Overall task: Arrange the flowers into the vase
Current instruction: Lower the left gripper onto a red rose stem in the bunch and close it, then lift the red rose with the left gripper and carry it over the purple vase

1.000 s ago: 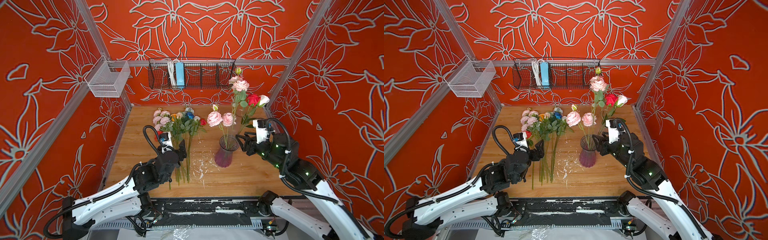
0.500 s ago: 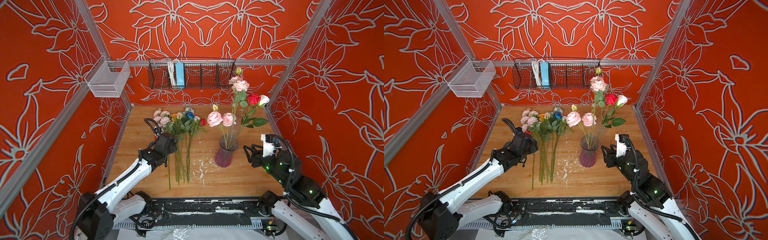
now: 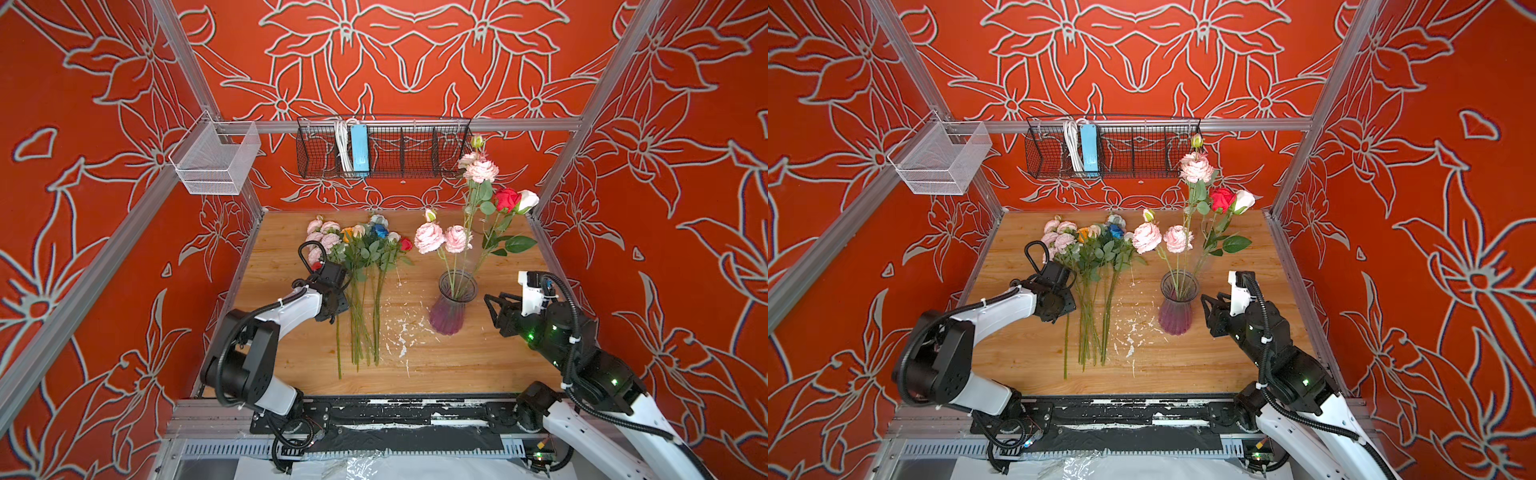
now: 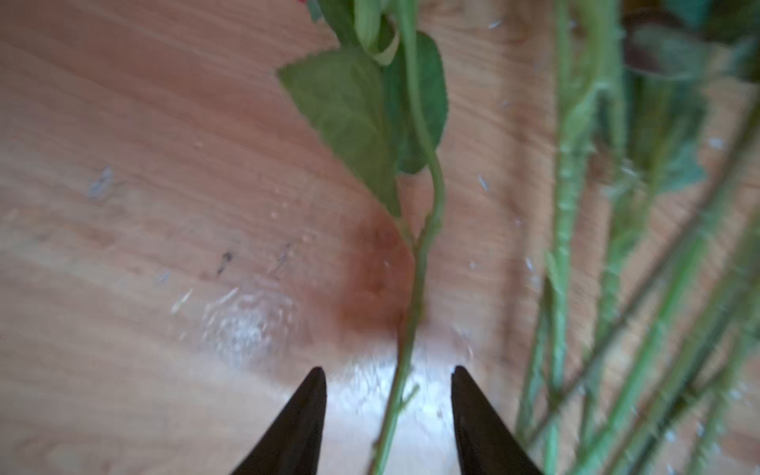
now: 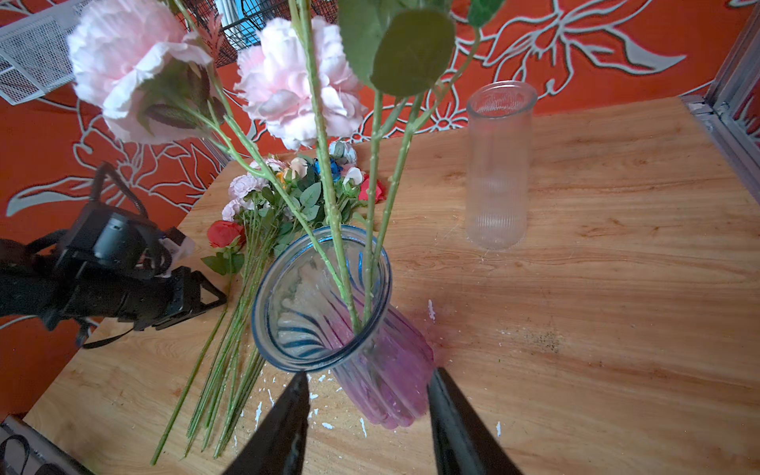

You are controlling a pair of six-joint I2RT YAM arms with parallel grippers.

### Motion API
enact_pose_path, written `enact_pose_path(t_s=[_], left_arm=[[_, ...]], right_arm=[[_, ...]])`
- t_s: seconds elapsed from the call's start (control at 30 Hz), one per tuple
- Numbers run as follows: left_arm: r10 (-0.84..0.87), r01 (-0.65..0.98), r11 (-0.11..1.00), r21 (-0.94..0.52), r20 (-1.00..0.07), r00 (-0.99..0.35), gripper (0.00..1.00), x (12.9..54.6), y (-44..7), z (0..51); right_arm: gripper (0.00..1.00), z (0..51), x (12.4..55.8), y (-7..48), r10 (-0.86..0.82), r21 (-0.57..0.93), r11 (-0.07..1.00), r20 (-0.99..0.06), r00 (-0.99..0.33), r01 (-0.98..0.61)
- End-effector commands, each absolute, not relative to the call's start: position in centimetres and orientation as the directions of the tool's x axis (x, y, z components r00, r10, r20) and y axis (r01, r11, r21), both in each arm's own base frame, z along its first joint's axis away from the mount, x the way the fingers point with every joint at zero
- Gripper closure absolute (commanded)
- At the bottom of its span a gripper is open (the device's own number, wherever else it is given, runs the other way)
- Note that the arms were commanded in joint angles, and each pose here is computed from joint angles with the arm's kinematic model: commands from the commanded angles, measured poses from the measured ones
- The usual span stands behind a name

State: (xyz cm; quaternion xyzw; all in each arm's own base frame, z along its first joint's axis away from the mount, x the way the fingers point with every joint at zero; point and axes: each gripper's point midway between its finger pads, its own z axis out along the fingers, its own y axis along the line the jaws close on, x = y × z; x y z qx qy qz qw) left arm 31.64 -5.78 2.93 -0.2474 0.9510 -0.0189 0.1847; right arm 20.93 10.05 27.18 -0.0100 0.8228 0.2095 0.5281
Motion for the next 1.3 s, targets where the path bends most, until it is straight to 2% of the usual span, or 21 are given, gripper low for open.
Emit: enact_pose_path(t_s=[0.0, 0.07, 0.13, 0.23, 0.37, 0.57, 0.73, 0.87, 0.97, 1.1, 1.27], left_arm=[[-0.473, -0.448, 0.881, -0.154, -0.328, -0.818, 0.53, 33.6, -6.2, 2.7], [-0.466, -0.446, 0.884, -0.137, -0.319, -0.825, 0.59, 34.2, -6.2, 2.2], [-0.446, -0.432, 0.894, -0.116, -0.305, -0.842, 0.72, 34.8, -6.3, 1.9], [-0.425, -0.417, 0.904, -0.093, -0.286, -0.859, 0.85, 35.0, -6.4, 1.9], [-0.412, -0.408, 0.910, -0.081, -0.295, -0.862, 0.96, 34.7, -6.1, 3.7], [-0.405, -0.386, 0.913, -0.132, -0.398, -0.823, 1.00, 33.5, -5.5, 9.4], [-0.415, -0.316, 0.909, -0.273, -0.497, -0.762, 1.00, 31.2, -6.3, 15.7], [-0.390, -0.026, 0.876, -0.482, -0.676, -0.625, 1.00, 30.0, -10.1, 24.4], [-0.368, 0.265, 0.821, -0.506, -0.823, -0.433, 1.00, 28.2, -13.7, 32.3], [-0.337, 0.598, 0.710, -0.373, -0.925, -0.177, 1.00, 25.7, -19.0, 41.6], [-0.247, 0.806, 0.577, -0.132, -0.969, 0.019, 1.00, 23.8, -27.4, 48.5]], right_arm=[[0.51, 27.6, 20.7, 10.0, 0.251, 0.377, 0.896, -0.867, -0.431, -0.237], [0.52, 27.6, 20.6, 10.1, 0.252, 0.381, 0.892, -0.865, -0.434, -0.243], [0.51, 27.8, 20.4, 10.0, 0.248, 0.377, 0.893, -0.868, -0.430, -0.245], [0.51, 28.4, 20.4, 9.9, 0.240, 0.366, 0.896, -0.877, -0.416, -0.253], [0.51, 28.7, 20.3, 9.6, 0.241, 0.359, 0.899, -0.883, -0.404, -0.249], [0.52, 29.2, 20.1, 9.5, 0.241, 0.358, 0.899, -0.886, -0.395, -0.254], [0.51, 29.5, 20.0, 10.3, 0.219, 0.352, 0.887, -0.889, -0.401, -0.297], [0.51, 29.6, 20.1, 10.1, 0.222, 0.346, 0.890, -0.898, -0.380, -0.297], [0.50, 29.0, 20.7, 8.8, 0.269, 0.358, 0.906, -0.898, -0.348, -0.224], [0.48, 28.0, 21.2, 7.2, 0.367, 0.417, 0.900, -0.882, -0.296, -0.126], [0.44, 26.9, 21.1, 4.5, 0.445, 0.456, 0.890, -0.866, -0.229, 0.006]])
